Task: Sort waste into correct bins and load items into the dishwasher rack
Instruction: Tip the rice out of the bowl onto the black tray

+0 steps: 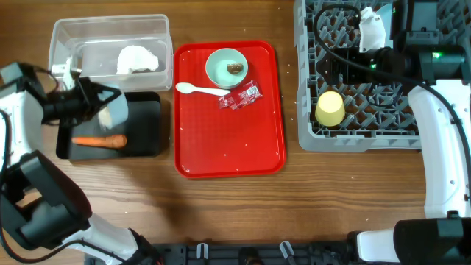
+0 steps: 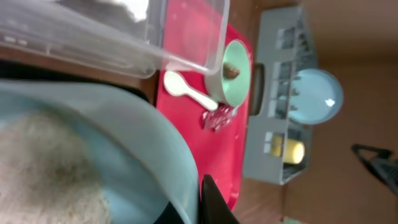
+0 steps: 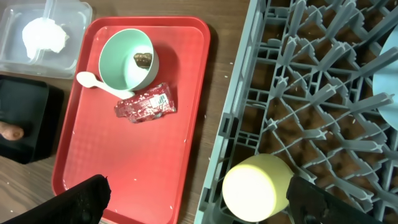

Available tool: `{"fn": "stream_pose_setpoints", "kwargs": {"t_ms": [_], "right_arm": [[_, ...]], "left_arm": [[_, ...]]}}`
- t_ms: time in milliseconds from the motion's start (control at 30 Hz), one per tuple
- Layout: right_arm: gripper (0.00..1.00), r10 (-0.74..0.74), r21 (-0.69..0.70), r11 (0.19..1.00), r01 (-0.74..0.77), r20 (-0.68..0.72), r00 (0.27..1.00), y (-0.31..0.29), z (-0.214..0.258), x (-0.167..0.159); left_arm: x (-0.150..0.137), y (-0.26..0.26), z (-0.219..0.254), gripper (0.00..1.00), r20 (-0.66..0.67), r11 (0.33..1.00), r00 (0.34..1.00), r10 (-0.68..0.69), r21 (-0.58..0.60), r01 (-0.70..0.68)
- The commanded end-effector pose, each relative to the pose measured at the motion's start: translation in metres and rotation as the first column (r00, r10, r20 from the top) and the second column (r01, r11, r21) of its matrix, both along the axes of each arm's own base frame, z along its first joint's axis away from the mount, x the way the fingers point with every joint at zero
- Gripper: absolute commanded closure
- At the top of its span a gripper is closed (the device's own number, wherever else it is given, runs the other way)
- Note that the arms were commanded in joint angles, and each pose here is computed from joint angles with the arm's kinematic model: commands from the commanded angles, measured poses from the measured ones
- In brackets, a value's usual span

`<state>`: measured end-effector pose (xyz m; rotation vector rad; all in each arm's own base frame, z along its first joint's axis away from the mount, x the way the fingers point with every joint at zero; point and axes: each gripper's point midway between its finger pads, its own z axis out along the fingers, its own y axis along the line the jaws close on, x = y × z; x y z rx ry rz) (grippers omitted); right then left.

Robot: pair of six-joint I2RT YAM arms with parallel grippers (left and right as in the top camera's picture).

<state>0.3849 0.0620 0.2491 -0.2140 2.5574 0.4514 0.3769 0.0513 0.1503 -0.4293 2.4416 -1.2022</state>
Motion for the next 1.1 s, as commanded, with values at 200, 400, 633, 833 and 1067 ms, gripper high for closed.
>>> {"fn": "stream_pose_setpoints", "kwargs": {"t_ms": [200,400,633,833,1067], "right_arm": [[0.05,0.015,0.011,1.000,-0.014,-0.031,0.999,0.003,-0.006,-0.004],[0.05,0.020,0.008,1.000,-0.019,-0.054,0.998,0.003,-0.009,-0.009],[0.03,0.018,0.009,1.000,-0.017,-0.062,0.998,0.003,-0.010,-0.010],[0.02,0.018,0.009,1.000,-0.018,-0.061,0.998,0.003,-0.010,-0.010],[0.01,0.009,-0.014,1.000,-0.009,-0.057,0.998,-0.001,-0.011,-0.009]], "left_arm": [[-0.013,0.007,-0.004,0.96,0.207,0.957,0.974,0.089,-0.288,-0.026],[-0.014,0.005,0.036,0.96,0.206,0.844,0.968,0.142,-0.536,-0.010],[-0.015,0.004,0.036,0.96,0.014,0.767,0.988,0.155,-0.632,-0.112],[-0.015,0.003,0.036,0.96,-0.050,0.740,0.987,0.153,-0.657,-0.149],[-0.018,-0.004,0.039,0.96,-0.096,0.722,0.986,0.137,-0.672,-0.166]]}}
